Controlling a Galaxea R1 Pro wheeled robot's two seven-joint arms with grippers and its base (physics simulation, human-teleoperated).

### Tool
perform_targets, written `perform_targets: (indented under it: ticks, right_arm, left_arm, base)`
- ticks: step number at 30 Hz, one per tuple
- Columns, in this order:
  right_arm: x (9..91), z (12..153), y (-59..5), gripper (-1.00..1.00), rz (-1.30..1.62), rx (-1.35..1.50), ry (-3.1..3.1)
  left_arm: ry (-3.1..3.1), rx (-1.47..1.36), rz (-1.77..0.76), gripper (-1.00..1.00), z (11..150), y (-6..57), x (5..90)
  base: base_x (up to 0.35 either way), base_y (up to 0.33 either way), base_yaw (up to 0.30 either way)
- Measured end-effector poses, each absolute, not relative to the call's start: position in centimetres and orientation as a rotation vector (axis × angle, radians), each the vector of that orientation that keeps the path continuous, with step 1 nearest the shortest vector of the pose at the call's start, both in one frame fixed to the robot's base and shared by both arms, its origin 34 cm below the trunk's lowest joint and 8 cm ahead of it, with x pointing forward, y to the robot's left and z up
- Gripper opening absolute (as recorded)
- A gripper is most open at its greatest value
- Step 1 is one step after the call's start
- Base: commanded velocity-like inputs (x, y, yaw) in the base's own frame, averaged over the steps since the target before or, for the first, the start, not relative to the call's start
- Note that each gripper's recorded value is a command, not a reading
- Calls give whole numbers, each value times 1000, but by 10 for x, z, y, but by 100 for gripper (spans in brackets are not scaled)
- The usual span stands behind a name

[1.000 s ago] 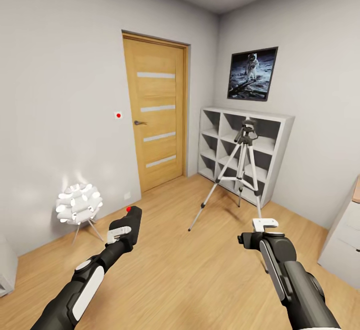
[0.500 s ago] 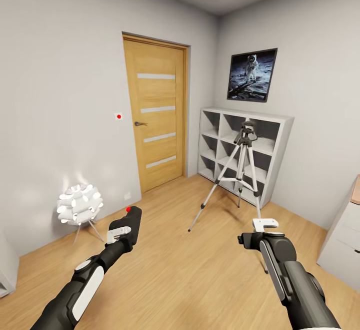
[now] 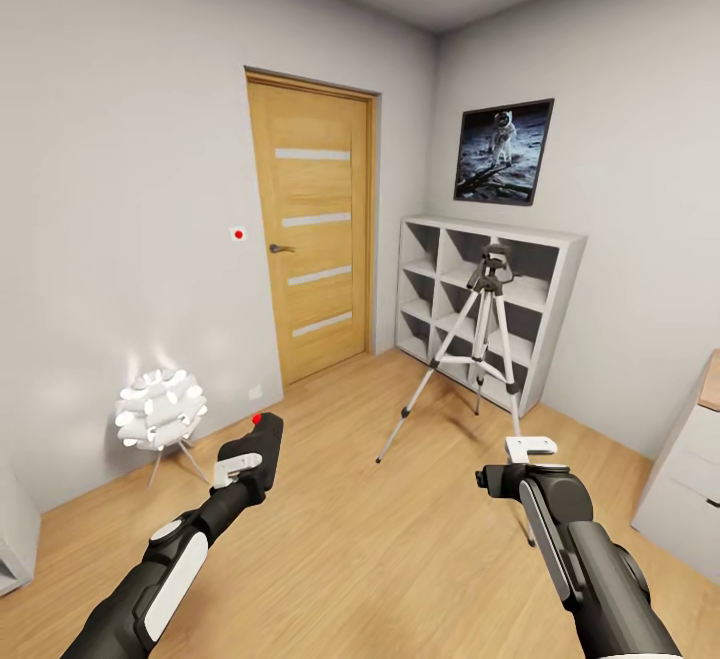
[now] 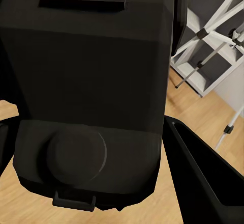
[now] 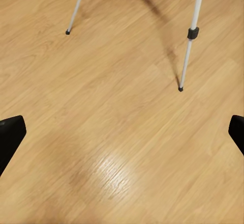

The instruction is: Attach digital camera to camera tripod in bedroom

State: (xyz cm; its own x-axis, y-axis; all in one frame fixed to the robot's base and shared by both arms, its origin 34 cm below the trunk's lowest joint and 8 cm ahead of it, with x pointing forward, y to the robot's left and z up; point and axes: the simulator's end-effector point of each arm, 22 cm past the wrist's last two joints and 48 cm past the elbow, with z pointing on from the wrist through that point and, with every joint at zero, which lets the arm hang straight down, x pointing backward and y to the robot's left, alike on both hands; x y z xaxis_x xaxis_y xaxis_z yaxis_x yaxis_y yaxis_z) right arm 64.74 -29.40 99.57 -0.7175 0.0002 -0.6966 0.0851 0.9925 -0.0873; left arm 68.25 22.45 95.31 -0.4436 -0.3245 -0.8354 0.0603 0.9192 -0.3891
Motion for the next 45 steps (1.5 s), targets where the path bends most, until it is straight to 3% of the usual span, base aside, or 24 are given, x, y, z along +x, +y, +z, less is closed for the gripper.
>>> perform_targets:
  ticks: [45]
  right_arm:
    - [637,984,-297,100,-148,58,2415]
  left_arm:
    - [1991,-193,-441,-100,960,225,677]
  base:
    - [0,0,0]
